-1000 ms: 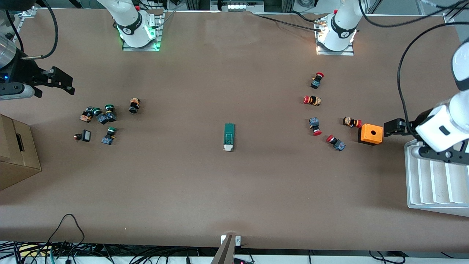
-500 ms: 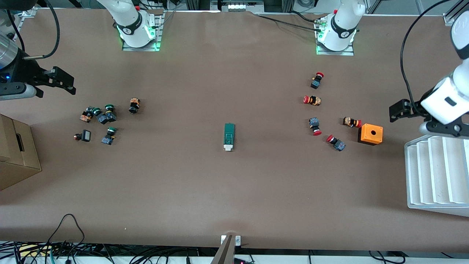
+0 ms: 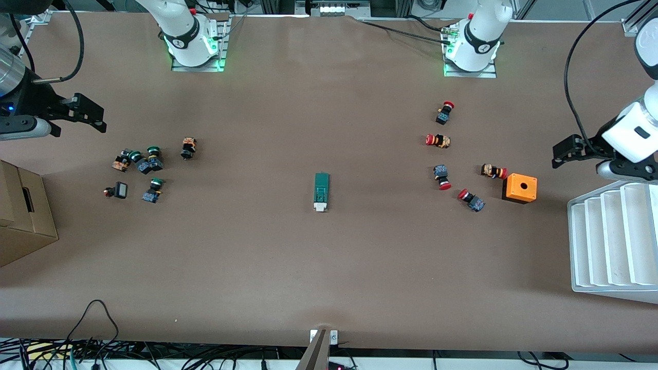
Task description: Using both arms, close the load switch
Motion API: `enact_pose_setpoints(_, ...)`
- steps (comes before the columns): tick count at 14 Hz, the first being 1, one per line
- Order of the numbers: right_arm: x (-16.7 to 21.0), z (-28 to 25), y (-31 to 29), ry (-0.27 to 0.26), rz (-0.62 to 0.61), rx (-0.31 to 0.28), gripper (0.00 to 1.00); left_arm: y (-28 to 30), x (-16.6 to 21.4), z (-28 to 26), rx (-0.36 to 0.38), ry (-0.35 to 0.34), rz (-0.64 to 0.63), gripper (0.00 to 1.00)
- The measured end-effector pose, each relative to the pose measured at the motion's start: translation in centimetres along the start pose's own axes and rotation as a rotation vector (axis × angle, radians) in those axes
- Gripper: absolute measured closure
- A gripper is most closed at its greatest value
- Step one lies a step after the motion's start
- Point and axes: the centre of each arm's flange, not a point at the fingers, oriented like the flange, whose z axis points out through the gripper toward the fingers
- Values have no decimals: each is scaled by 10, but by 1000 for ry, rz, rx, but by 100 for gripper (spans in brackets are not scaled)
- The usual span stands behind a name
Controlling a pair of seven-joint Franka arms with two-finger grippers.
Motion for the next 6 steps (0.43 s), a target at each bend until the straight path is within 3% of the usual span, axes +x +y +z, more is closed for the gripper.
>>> enact_pose_setpoints(6, 0, 0, 0, 0, 0, 0, 0, 9, -2, -3, -3, 1, -86, 0)
